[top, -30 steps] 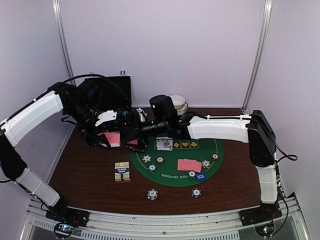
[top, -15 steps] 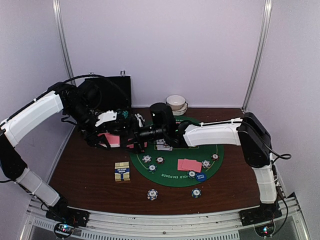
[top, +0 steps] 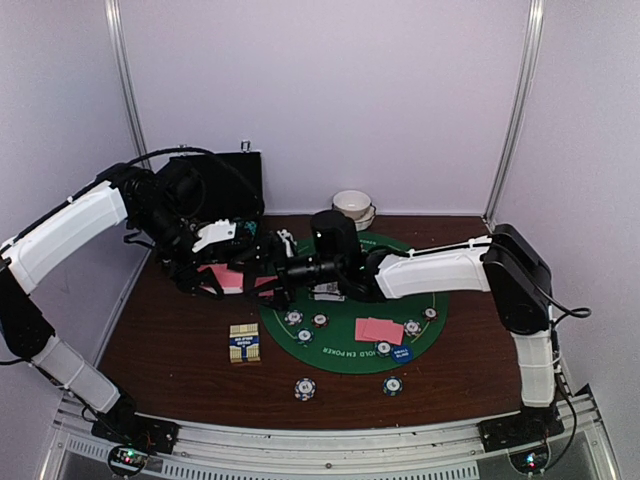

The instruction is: Distribute texas hold em gaming equipment

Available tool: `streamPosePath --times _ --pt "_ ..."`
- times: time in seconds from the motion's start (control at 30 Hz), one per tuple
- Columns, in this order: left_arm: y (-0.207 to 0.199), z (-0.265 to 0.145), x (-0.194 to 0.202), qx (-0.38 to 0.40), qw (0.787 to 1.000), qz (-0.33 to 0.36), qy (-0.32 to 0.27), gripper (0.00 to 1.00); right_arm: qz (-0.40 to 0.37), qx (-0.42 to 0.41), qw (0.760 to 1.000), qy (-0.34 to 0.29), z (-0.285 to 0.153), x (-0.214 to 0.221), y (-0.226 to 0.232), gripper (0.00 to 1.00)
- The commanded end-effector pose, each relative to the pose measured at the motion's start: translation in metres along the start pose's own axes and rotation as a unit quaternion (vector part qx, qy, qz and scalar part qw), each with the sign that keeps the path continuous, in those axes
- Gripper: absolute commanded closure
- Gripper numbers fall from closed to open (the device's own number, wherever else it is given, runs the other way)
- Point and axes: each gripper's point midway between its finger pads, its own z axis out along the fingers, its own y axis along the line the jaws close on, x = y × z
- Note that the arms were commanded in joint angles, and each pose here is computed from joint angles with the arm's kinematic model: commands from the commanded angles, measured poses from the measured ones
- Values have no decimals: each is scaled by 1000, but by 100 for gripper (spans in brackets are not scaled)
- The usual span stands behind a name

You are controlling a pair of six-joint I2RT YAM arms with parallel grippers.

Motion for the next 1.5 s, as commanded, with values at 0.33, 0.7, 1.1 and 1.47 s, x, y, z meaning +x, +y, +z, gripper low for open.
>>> streamPosePath --times 0.33,0.7,1.1,1.47 --pt "6 -10 -19 -13 999 17 -33 77 -20 -45 999 17 23 -3 30 5" --pt "6 -10 -21 -11 999 17 -36 77 -4 -50 999 20 28 -2 15 10" --pt "5 -11 -22 -9 999 17 -37 77 4 -27 999 22 38 -10 -5 16" --pt "4 -12 -21 -9 999 18 -37 77 4 17 1000 1 12 -26 -26 28"
